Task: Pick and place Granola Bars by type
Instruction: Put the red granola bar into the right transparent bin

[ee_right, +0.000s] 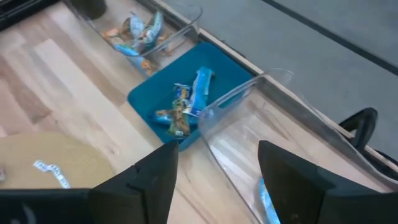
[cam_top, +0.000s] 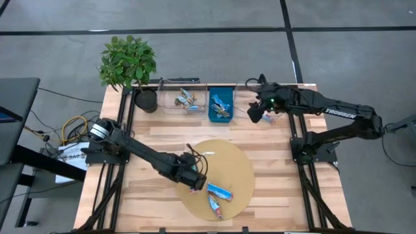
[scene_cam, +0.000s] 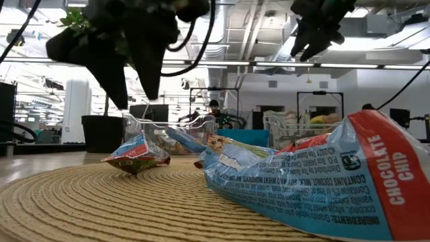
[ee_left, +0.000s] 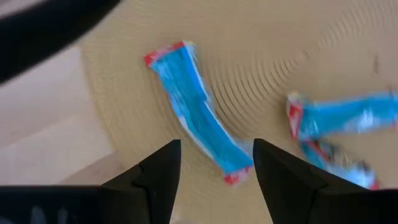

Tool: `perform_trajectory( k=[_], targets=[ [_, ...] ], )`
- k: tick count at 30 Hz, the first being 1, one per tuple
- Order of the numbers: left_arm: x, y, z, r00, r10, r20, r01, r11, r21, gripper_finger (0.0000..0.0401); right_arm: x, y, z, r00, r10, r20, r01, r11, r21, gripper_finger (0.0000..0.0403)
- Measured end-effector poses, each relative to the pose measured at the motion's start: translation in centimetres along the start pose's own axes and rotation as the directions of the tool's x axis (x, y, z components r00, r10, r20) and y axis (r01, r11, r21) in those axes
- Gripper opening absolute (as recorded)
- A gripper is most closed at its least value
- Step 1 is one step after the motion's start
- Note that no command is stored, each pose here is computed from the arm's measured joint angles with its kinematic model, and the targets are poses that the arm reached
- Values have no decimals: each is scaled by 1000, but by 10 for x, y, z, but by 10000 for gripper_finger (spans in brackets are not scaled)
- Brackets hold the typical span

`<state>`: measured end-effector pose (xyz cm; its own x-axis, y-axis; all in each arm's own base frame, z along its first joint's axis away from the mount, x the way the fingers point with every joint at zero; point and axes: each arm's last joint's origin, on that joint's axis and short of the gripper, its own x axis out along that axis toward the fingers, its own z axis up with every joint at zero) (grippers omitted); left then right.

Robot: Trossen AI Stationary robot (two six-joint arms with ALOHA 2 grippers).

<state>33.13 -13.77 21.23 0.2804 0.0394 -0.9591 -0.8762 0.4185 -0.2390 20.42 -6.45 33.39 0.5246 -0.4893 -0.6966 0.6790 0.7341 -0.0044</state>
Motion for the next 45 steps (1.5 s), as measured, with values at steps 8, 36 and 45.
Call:
perform_trajectory(
  k=[8, 36, 45],
  targets=[
    [15, 5, 4, 999, -25, 24, 27, 994, -110, 192, 1, 8, -1, 1000, 26, -4, -26, 999, -24, 212],
    [69, 5, 5, 996, -52, -72, 43, 992, -117, 157, 0, 10, 0, 999, 40, 16, -39, 999, -23, 193],
    [63, 4, 7, 997, -63, -38, 59, 993, -106, 23, 0, 14, -1, 990, 139, -14, -139, 990, 19, 182]
  ],
)
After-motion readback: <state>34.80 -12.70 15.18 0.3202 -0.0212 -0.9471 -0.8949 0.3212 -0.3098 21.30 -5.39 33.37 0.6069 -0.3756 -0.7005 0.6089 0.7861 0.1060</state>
